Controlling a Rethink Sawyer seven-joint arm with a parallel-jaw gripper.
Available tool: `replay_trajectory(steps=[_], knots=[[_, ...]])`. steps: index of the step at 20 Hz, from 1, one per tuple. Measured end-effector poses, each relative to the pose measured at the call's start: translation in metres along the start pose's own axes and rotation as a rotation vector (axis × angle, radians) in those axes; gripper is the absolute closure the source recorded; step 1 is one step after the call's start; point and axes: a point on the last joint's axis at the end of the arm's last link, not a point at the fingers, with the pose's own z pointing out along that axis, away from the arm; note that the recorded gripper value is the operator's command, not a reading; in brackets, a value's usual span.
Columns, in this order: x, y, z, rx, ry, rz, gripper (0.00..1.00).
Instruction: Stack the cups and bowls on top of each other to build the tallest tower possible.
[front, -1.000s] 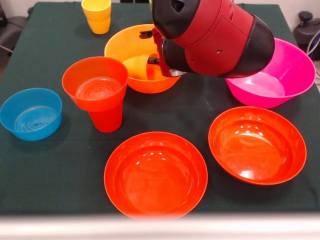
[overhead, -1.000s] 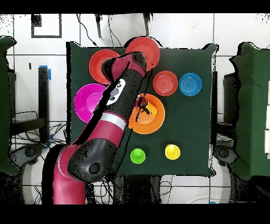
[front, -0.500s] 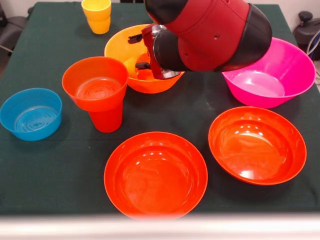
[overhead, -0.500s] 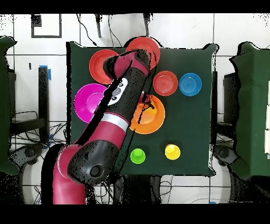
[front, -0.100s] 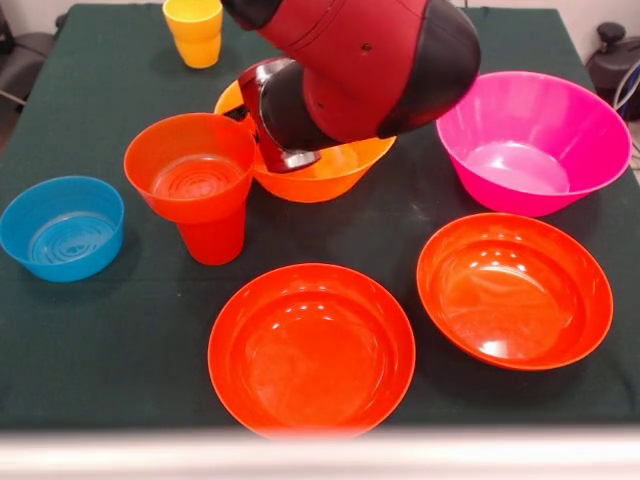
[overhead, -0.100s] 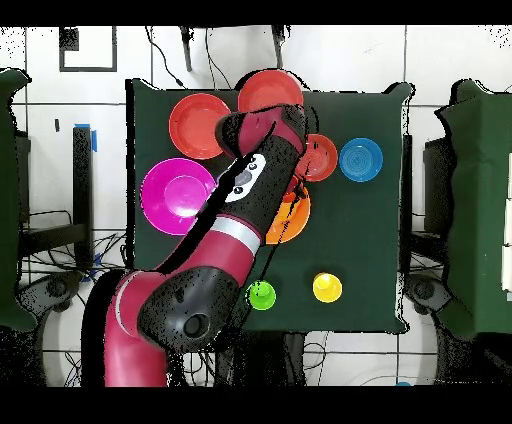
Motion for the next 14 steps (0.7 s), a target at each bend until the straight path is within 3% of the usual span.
replay_trajectory(steps=[14], knots=[[0.008,-0.012,0.016,0.039,0.035,0.006,1.00]])
